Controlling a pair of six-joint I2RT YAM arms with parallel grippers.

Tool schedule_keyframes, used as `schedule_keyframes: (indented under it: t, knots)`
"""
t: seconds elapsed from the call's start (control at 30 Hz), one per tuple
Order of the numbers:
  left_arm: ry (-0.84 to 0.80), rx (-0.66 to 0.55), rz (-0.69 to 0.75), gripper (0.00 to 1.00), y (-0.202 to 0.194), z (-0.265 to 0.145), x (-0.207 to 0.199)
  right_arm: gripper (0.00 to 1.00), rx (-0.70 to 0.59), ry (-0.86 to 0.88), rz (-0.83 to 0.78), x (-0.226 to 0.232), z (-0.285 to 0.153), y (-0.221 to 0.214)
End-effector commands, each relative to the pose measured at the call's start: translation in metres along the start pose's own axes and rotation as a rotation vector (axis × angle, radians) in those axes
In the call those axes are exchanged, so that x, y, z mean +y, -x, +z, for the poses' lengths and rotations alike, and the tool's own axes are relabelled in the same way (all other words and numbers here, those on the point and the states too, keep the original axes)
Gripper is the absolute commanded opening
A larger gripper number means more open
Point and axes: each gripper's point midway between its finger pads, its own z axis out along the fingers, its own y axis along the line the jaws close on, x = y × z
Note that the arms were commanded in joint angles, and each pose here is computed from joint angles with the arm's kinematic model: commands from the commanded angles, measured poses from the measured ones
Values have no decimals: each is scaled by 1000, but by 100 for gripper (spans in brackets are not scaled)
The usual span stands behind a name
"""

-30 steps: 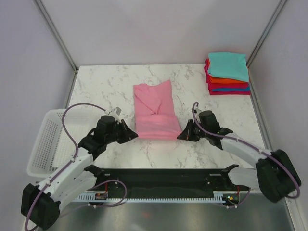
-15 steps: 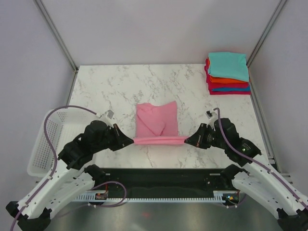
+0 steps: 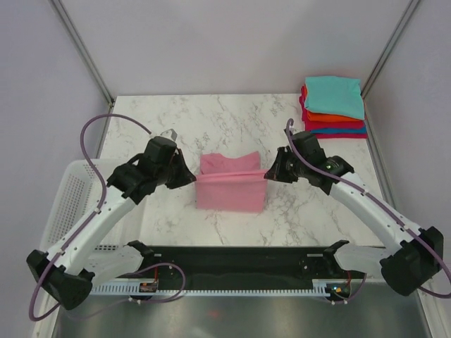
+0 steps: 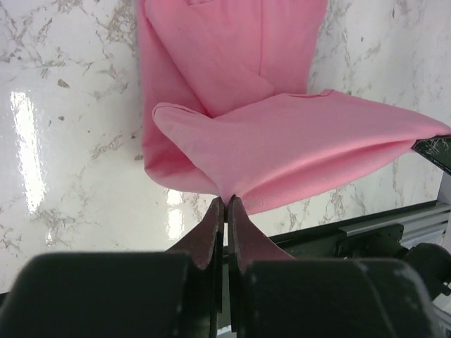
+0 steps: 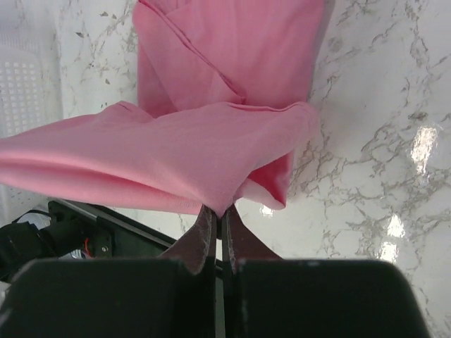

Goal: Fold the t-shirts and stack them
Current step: Fold the tshirt

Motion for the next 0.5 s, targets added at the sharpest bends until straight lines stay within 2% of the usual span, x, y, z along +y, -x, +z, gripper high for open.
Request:
schedule_keyframes:
  t: [0.0,0.1,0.13,0.2,0.23,0.3,0.33,0.4,0.43,0.47]
  knots:
    - [13,-56,54,2,38,8,4,0,-63,-8,-37,-5,2,35]
    - [-27,-50,32,2,60,22,3,0,-56,-19,-29,-15,17,52]
    - [-20,-13,24,2,61,36,6,0,-37,-20,-21,-18,27,59]
    - [-9,-29,16,2,82,48,10,0,-21,-19,-37,-20,40,67]
    - [10,13,10,2,83,66,16,0,4,-20,-31,-24,54,74]
    - [11,19,10,2,103,86,17,0,27,-19,-35,-28,72,82]
    - [42,100,-17,2,98,119,32,0,49,-31,-22,-35,90,90]
    - [41,112,-13,2,120,142,33,0,72,-16,-17,-39,110,101]
    - [65,140,-43,3,125,158,45,6,76,-17,-13,-44,131,118]
    - [47,178,-57,14,133,187,47,37,106,-20,-8,-47,140,121]
